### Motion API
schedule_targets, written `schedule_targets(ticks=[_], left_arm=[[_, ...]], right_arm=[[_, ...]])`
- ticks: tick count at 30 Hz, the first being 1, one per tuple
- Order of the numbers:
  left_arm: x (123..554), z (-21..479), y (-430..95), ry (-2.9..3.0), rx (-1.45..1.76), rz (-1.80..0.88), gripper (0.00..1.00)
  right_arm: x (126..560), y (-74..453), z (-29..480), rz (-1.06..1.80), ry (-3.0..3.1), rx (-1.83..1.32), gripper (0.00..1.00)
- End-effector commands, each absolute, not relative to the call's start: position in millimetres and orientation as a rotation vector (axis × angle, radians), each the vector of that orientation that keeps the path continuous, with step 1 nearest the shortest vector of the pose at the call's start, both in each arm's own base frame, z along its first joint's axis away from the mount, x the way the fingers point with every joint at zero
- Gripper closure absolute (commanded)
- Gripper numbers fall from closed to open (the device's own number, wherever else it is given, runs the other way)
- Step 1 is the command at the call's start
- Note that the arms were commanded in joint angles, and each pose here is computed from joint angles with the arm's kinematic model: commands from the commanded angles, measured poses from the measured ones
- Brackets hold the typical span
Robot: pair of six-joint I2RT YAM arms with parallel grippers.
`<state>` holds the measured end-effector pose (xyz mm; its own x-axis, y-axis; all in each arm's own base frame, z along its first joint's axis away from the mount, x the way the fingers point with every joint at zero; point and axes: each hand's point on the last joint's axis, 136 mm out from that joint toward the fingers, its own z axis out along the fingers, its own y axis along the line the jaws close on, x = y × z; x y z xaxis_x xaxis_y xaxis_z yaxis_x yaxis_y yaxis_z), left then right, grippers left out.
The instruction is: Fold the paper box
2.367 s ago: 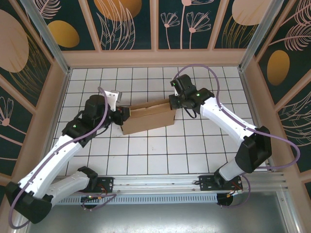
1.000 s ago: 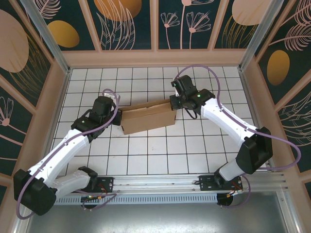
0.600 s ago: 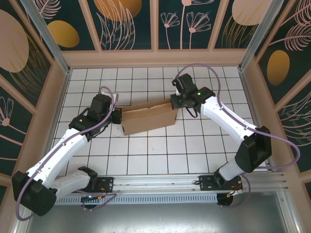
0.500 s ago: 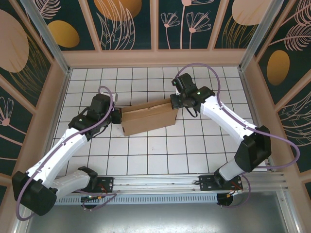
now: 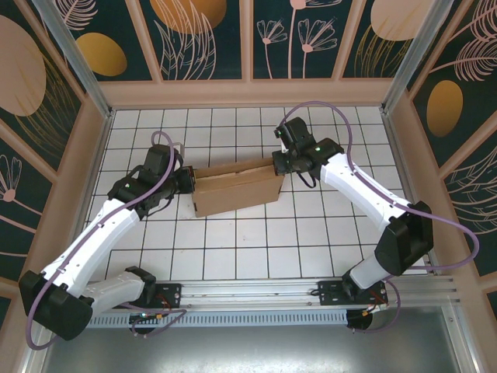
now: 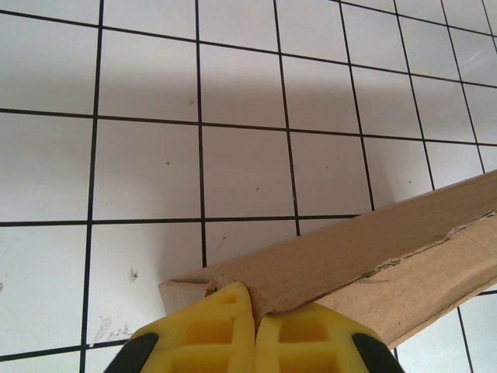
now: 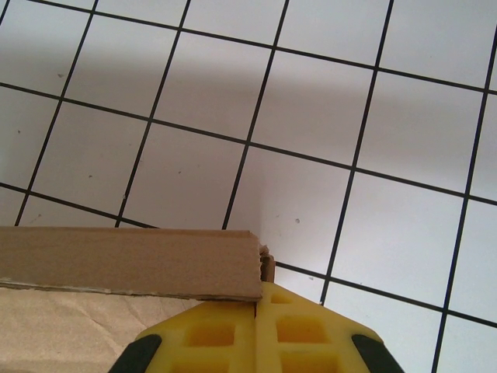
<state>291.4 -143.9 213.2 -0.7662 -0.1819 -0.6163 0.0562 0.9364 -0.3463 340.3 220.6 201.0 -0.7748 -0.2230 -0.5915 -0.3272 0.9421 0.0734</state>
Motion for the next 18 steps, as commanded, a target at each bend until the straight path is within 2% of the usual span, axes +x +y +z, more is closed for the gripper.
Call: schedule_targets(ticks=[1,18], left_arm=[[293,232,-157,2.369,-0.072,-0.558,0.96],[271,173,-138,2.43,-0.13,-0.486,0.96]], right_arm=[[334,228,193,0.24,2.53,-0.457,1.0],[335,227,184,0.222,2.527,-0.464,1.0]])
